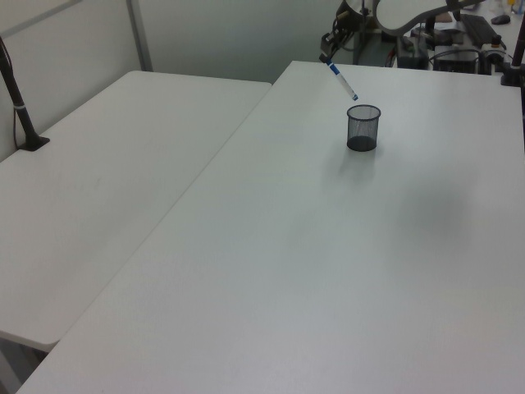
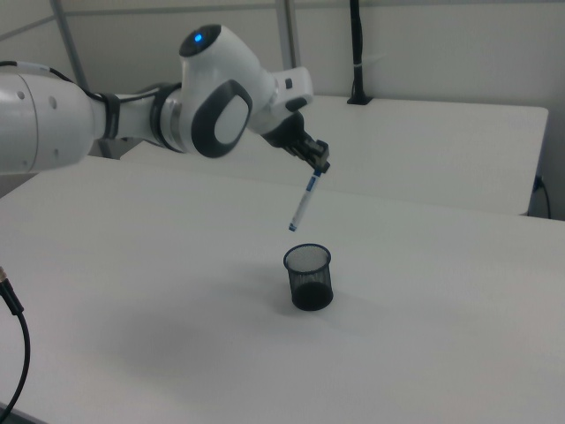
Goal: Insert the marker
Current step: 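Lift the marker and carry it over the black mesh cup, then lower the marker into the cup and open the gripper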
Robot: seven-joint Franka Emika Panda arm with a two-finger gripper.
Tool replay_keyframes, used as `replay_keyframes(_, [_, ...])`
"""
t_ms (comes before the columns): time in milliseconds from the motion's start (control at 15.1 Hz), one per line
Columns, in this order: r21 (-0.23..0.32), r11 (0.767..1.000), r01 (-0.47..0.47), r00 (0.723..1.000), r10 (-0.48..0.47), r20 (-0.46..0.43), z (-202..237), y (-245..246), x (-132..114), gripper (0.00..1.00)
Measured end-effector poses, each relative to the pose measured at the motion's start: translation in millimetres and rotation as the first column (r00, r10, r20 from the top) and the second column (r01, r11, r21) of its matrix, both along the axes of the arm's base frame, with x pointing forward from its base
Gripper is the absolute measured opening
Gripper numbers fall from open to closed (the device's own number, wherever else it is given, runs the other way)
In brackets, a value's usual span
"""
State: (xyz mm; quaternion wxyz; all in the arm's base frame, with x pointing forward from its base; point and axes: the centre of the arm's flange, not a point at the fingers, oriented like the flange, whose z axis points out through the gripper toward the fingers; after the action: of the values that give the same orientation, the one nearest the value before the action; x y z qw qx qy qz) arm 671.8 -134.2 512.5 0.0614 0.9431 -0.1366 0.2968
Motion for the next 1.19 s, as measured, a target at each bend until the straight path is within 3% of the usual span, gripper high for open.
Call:
replay_keyframes(597, [-0.008,1.000,0.019,0.995,-0.020,-0.096,-63.4,-22.2,-14.0,0.20])
replay_keyframes(929, [-0.014,1.000,0.010,0.993,-0.011,-0.114,-72.8,-21.0,-14.9,0.20])
replay_keyframes(1194, [-0.014,1.000,0.009,0.993,-0.011,-0.114,-72.8,-21.0,-14.8,0.57])
